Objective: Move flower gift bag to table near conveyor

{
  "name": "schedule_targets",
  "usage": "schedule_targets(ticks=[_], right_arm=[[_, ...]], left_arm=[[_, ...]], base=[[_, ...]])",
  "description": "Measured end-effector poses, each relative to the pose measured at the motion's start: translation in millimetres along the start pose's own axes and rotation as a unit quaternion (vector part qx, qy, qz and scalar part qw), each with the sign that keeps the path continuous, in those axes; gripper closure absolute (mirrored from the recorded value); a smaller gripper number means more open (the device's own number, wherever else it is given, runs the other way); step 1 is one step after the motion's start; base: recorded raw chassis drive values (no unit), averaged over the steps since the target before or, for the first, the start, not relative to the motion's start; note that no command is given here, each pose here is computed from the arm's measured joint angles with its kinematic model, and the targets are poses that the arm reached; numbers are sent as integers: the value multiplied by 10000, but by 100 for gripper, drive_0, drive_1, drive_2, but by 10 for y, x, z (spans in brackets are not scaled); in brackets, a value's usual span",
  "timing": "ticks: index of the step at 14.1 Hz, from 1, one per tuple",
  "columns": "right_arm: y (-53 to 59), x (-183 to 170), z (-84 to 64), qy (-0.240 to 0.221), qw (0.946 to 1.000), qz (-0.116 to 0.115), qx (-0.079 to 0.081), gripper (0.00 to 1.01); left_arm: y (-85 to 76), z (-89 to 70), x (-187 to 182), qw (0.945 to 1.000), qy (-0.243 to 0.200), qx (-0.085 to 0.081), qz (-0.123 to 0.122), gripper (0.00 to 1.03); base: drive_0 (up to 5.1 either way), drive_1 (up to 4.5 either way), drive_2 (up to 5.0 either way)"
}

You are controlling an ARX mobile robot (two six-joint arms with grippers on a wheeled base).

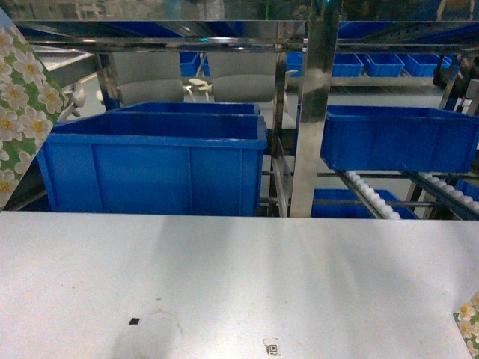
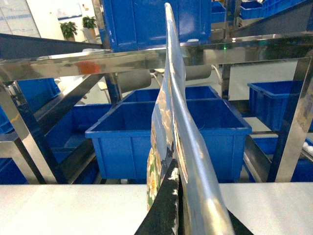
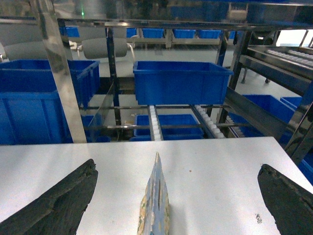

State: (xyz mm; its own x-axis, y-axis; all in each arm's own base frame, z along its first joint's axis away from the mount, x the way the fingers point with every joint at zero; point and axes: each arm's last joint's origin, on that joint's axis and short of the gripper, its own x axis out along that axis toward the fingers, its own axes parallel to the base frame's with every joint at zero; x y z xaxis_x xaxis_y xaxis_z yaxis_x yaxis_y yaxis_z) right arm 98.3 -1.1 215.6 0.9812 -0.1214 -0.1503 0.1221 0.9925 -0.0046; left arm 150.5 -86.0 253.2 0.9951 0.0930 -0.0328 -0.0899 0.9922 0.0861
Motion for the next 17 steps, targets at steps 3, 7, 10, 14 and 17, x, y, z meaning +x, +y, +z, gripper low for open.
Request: schedule_targets(ticks=[3, 7, 10, 14, 17], right_arm=[[0, -5, -3, -7, 10000, -36, 51, 3], [0, -5, -4, -5, 10000, -36, 53, 3], [0, -5, -3, -7, 10000, -36, 53, 3], [0, -5, -4, -5, 10000, -36, 55, 3], [0, -5, -4, -5, 10000, -36, 55, 3]], left_arm=[[-1, -2, 0, 10000, 7, 8, 0, 101], [-104, -87, 234, 9998, 173, 10, 55, 101], [-213, -159, 426, 9994, 306, 83, 152, 101], [-513, -433, 688, 9956, 817, 428, 134, 101], [-701, -609, 882, 9926, 1046, 588, 171, 101]], base=[[0, 0, 0], [0, 0, 0], [0, 0, 0], [0, 0, 0], [0, 0, 0]])
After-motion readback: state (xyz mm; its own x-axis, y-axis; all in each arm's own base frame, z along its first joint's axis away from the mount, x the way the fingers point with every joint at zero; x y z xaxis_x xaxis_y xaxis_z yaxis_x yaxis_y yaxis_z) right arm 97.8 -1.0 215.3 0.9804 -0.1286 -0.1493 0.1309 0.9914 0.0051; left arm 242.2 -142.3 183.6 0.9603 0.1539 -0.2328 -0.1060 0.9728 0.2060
